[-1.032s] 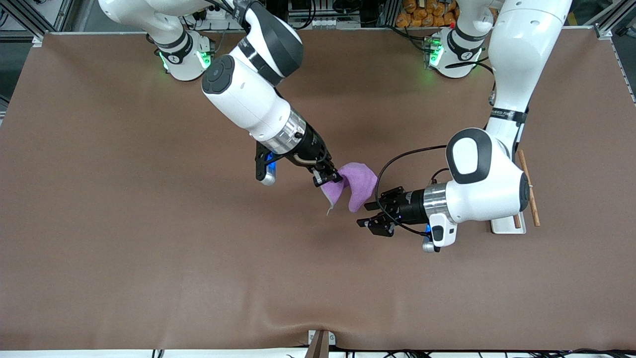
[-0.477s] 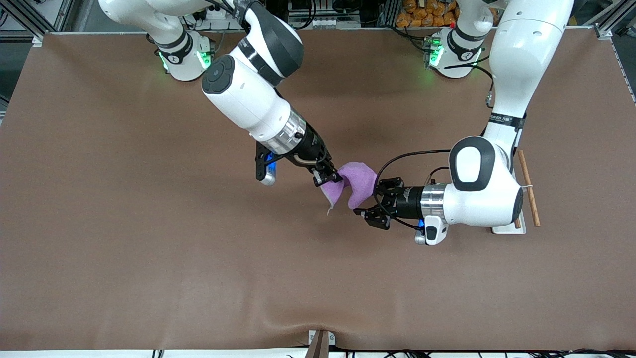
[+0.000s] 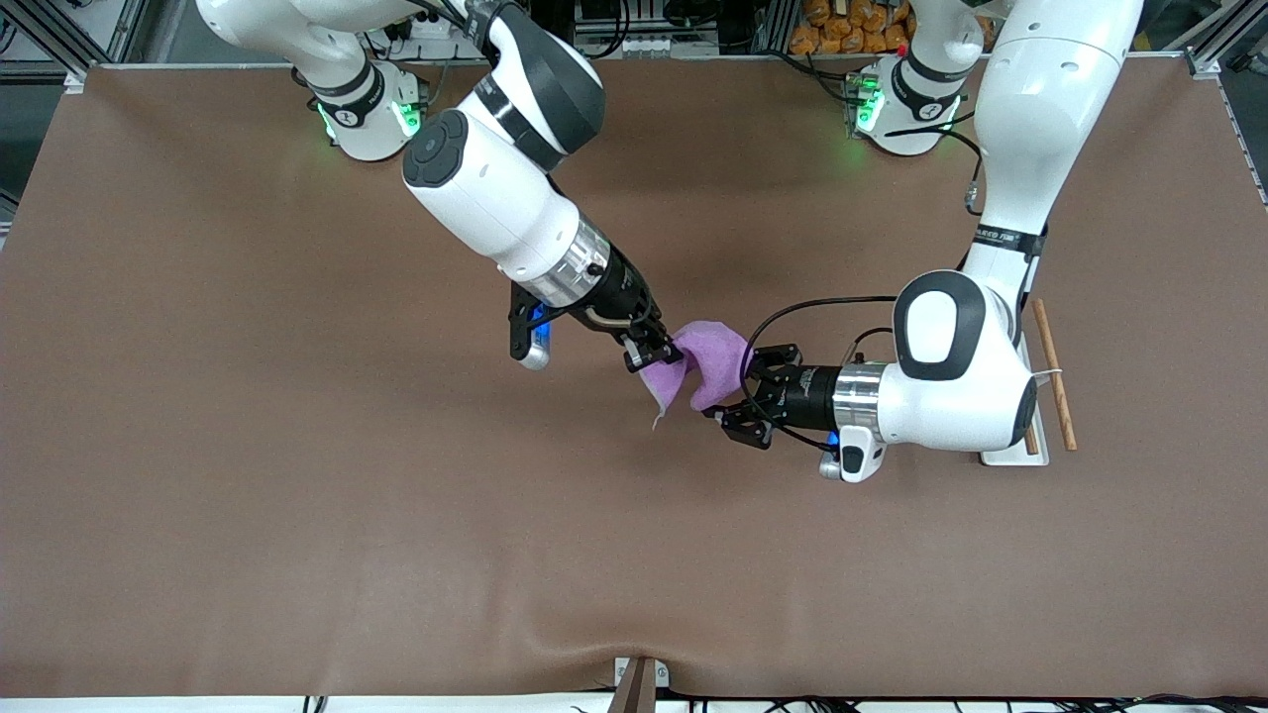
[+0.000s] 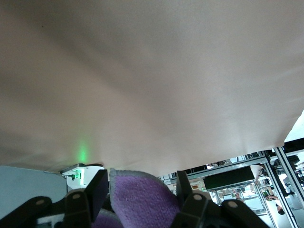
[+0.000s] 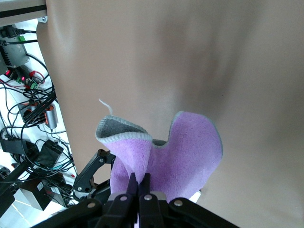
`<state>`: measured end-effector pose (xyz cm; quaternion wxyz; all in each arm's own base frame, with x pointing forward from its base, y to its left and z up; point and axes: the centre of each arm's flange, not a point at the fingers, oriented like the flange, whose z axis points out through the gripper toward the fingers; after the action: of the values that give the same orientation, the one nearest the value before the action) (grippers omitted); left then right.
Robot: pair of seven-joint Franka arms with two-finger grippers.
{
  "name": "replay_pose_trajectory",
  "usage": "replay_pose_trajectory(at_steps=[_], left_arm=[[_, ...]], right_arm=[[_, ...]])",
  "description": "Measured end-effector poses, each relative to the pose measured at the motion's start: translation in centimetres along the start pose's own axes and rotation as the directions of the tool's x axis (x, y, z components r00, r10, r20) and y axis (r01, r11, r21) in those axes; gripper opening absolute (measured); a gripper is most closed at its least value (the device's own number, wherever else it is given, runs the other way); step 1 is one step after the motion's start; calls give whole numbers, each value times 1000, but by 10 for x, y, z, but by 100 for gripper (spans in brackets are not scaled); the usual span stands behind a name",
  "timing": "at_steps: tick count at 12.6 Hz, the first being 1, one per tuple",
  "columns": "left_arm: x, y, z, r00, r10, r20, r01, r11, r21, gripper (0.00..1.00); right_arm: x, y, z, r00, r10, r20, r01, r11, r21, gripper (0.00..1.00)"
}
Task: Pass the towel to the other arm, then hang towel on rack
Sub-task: 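Open the right gripper while the left gripper pulls the towel away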
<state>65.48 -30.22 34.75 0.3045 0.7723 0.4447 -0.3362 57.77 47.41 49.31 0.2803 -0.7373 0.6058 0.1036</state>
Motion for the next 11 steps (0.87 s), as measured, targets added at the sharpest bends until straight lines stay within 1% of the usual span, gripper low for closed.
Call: replay_pose_trajectory(at_steps=[3,4,7,8,9,10,11], left_arm=[[-2,0,5,1000,-1,2,1,1000,7,65],[-2,0,5,1000,-1,2,1,1000,7,60],[-1,0,4,1000,-2,2,2,1000,6,23],[-1,0,4,1000,-2,2,2,1000,6,12],[0,0,3,1000,-3,2,3,1000,4,12],[1,0,0,1000,-3,1,3,1000,0,4],[2,1,-4,1000,-4,2,4,1000,-1,3]], right_arm=[[0,0,0,1000,0,0,0,1000,0,2],[0,0,0,1000,0,0,0,1000,0,2],[0,0,0,1000,0,0,0,1000,0,2],[0,0,0,1000,0,0,0,1000,0,2],[0,0,0,1000,0,0,0,1000,0,2],[0,0,0,1000,0,0,0,1000,0,2],[0,0,0,1000,0,0,0,1000,0,2]])
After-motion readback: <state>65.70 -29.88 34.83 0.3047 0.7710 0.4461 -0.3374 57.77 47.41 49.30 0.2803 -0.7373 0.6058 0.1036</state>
